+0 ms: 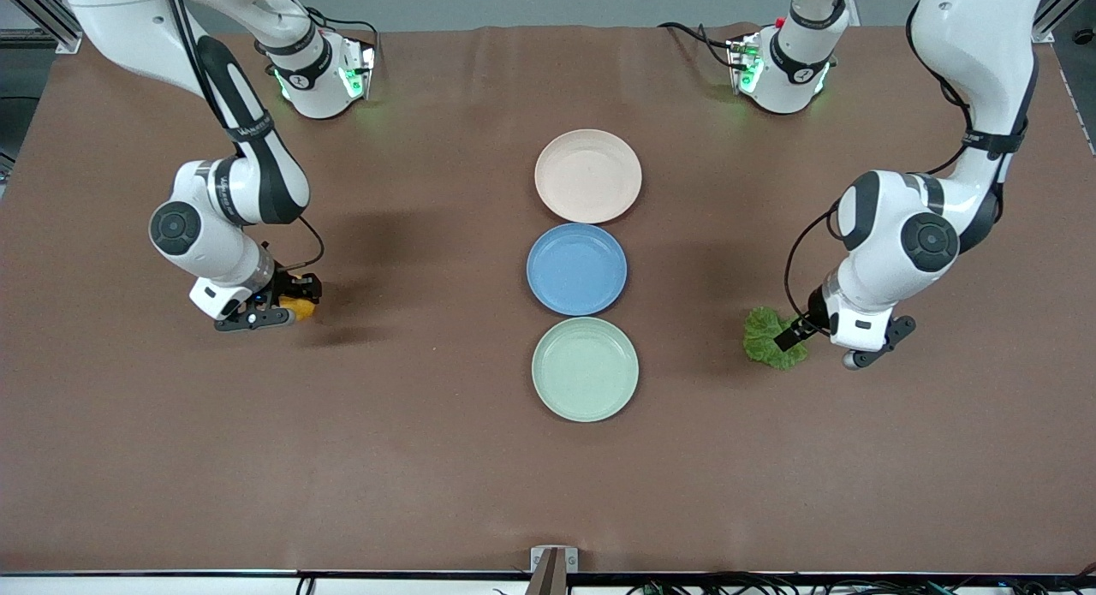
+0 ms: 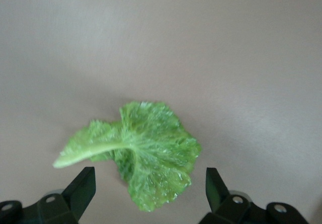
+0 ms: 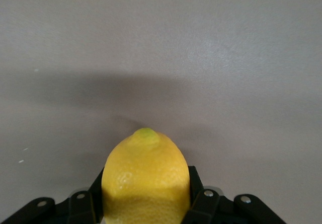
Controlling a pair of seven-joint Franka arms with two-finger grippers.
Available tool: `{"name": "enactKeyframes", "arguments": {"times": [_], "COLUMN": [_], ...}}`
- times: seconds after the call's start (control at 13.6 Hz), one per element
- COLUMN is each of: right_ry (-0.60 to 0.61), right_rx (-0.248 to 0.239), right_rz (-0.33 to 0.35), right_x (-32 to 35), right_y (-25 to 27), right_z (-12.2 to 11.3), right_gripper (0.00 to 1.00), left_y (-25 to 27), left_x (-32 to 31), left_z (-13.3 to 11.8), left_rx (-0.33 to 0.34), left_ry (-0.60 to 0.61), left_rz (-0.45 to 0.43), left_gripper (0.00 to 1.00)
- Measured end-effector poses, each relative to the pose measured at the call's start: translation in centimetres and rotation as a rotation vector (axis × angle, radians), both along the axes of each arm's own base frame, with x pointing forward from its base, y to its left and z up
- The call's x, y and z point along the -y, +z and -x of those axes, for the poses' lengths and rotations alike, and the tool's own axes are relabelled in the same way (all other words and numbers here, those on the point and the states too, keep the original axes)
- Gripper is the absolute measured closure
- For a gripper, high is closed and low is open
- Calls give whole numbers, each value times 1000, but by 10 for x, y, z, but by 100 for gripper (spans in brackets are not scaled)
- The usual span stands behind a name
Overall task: Pick lemon and lettuce from plates
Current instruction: 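Carry the lemon away with the right gripper while the left gripper lowers the lettuce, then open both grippers, releasing the lettuce and lemon onto the table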
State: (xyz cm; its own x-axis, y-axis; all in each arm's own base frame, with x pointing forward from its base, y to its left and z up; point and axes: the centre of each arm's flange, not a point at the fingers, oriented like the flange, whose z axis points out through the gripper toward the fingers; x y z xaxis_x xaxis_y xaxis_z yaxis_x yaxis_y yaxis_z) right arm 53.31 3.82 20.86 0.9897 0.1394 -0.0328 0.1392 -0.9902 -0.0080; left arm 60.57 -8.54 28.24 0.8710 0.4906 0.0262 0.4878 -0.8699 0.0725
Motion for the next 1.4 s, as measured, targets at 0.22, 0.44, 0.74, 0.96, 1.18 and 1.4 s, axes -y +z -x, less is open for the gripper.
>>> {"name": "enactKeyframes", "arguments": {"times": [0.22, 0.44, 0.74, 0.96, 1.18, 1.4], "right_ry": [7, 9, 10, 11, 5, -32], "right_rx": [0, -1, -9, -70, -123, -156], "right_rz": [3, 3, 3, 1, -6, -16], "right_x": [-3, -3, -3, -5, -4, 24], "right_y": [-23, -24, -25, -11, 43, 118], "right_z": [4, 4, 4, -6, -33, -61], "right_gripper": [37, 37, 23, 0, 0, 0], "left_y": [33, 63, 133, 194, 242, 287], "left_x": [-11, -21, -31, -31, -36, -43], "left_z": [-21, -26, -8, 14, 34, 40], "left_rx": [45, 20, 4, 21, 4, -31], "left_ry": [-147, -221, -333, -366, -414, -462], "left_rz": [-20, -37, -67, -73, -65, -62], "left_gripper": [0, 1, 1, 1, 1, 0]}}
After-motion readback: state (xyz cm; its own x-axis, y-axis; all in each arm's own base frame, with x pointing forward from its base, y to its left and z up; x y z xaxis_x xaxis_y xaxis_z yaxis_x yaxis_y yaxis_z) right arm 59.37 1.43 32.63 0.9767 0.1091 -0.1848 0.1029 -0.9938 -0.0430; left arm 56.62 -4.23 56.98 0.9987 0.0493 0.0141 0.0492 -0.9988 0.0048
